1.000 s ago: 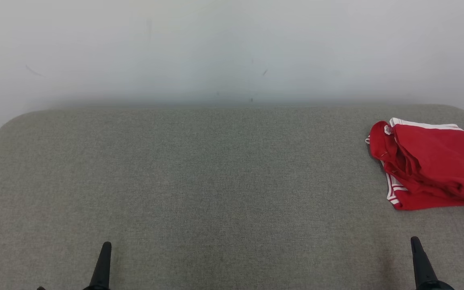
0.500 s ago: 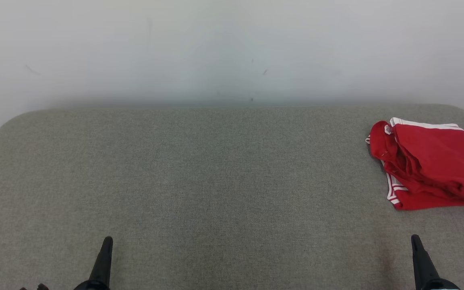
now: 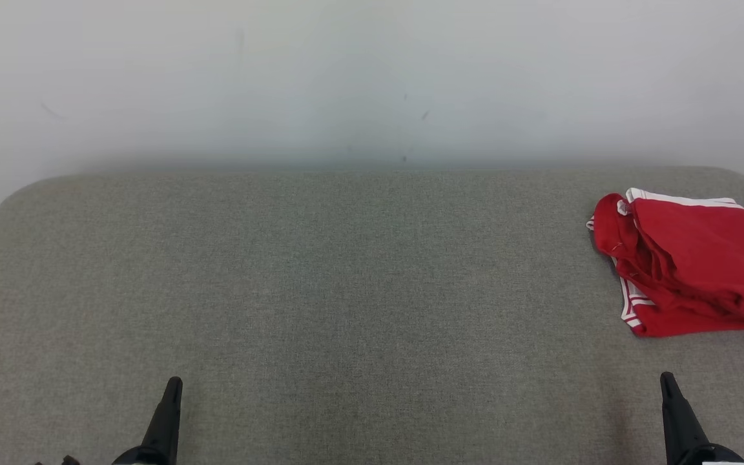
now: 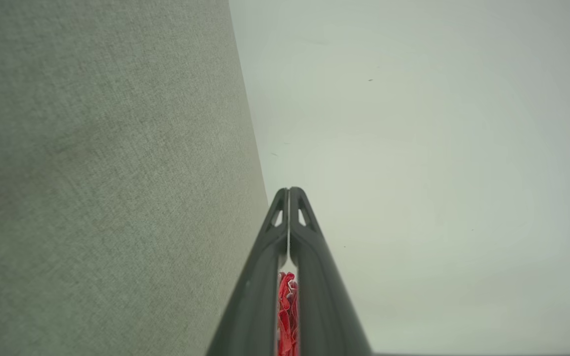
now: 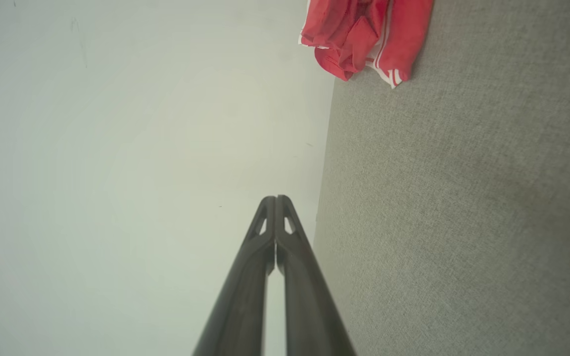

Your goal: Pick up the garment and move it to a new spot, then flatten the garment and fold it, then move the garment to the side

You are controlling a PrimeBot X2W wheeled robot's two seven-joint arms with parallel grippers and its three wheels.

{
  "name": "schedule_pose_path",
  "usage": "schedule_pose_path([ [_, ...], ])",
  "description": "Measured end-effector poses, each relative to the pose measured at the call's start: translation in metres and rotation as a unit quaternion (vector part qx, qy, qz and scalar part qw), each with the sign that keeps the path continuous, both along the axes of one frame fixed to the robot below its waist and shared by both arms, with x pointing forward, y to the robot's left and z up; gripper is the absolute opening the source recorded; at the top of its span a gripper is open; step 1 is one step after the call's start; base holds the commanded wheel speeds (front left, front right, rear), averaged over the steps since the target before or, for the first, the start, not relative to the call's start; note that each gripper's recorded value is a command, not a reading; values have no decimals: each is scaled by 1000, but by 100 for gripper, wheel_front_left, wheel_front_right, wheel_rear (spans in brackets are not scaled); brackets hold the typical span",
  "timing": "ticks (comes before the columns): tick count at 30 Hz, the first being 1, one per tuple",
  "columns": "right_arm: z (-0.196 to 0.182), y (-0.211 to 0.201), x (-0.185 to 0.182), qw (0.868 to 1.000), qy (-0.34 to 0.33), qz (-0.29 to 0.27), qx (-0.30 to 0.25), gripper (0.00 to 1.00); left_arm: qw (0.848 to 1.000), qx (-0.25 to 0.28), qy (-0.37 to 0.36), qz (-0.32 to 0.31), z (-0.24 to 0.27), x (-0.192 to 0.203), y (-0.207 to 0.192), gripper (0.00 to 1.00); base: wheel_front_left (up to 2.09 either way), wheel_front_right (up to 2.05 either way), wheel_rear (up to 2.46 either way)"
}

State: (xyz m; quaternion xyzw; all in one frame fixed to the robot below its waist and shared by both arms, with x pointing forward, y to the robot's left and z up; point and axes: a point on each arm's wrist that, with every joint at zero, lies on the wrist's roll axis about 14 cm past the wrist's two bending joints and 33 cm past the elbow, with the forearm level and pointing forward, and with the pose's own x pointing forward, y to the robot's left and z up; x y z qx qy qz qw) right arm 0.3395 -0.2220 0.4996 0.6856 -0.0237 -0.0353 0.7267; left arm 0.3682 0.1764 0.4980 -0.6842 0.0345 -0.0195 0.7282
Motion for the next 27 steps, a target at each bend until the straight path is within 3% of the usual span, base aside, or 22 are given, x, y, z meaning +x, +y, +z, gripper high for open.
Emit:
schedule_pose_path([
  [9,3,0,0,1000,-8,3,29,0,1000,-30,-2,-3,2,1,-1,0,0,0,0],
  [27,3,0,1,1000,-8,3,29,0,999,-32,-3,-3,3,1,0,0,0,0,0],
])
